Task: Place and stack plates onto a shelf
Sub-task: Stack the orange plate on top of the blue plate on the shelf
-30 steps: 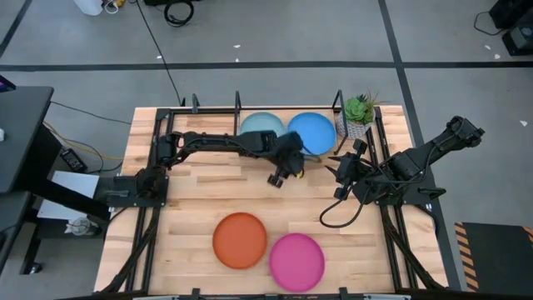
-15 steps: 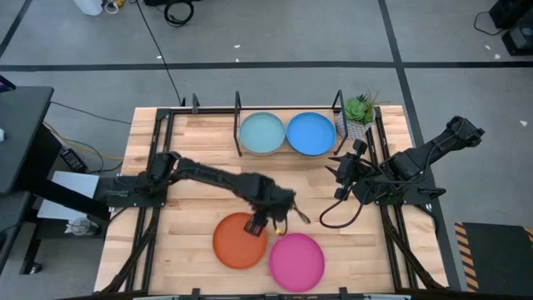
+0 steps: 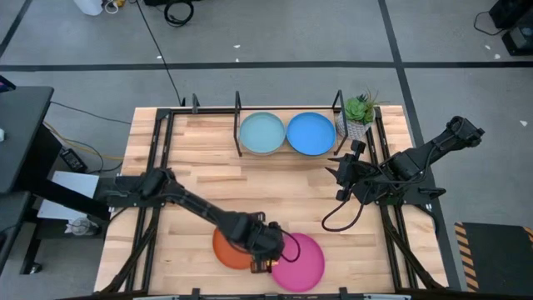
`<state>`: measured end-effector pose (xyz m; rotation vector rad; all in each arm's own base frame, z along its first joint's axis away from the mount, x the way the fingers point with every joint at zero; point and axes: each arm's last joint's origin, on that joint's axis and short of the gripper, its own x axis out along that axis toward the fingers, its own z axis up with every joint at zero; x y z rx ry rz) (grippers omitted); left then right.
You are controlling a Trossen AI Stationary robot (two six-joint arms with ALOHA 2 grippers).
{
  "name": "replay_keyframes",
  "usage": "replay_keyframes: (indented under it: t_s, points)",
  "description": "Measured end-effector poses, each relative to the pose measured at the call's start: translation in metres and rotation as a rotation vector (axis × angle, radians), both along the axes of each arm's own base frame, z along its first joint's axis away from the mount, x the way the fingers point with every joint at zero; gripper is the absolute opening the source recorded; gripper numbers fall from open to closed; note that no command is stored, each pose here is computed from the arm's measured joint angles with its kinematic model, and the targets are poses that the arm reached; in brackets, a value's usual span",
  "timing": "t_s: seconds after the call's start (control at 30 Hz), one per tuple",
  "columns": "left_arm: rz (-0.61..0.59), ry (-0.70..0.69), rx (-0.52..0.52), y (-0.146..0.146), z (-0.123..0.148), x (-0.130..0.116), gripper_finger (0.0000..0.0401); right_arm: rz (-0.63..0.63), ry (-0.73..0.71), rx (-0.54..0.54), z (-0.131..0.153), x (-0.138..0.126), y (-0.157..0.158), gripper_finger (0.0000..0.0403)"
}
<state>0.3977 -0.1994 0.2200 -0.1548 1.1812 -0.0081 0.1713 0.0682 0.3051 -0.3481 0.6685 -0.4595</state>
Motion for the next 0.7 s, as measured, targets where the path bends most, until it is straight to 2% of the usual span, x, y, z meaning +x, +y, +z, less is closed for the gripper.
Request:
replay_keyframes:
  t_s: [0.2, 0.4, 0.53, 0.7]
  points:
    - [0.225, -0.150, -0.107, -0.018, 0.007, 0.005, 0.0176, 0.014, 0.015, -0.022, 0.000, 0.000, 0.000, 0.0132]
    - [0.358, -0.140, -0.070, -0.033, -0.008, -0.003, 0.0176, 0.020, 0.021, -0.037, 0.000, 0.000, 0.000, 0.0132]
    - [0.404, -0.080, -0.082, -0.043, -0.025, -0.007, 0.0176, 0.026, 0.035, -0.035, -0.004, 0.000, 0.000, 0.0132]
    - [0.390, -0.043, -0.086, -0.049, -0.034, -0.010, 0.0176, 0.027, 0.039, -0.035, -0.005, 0.000, 0.000, 0.0132]
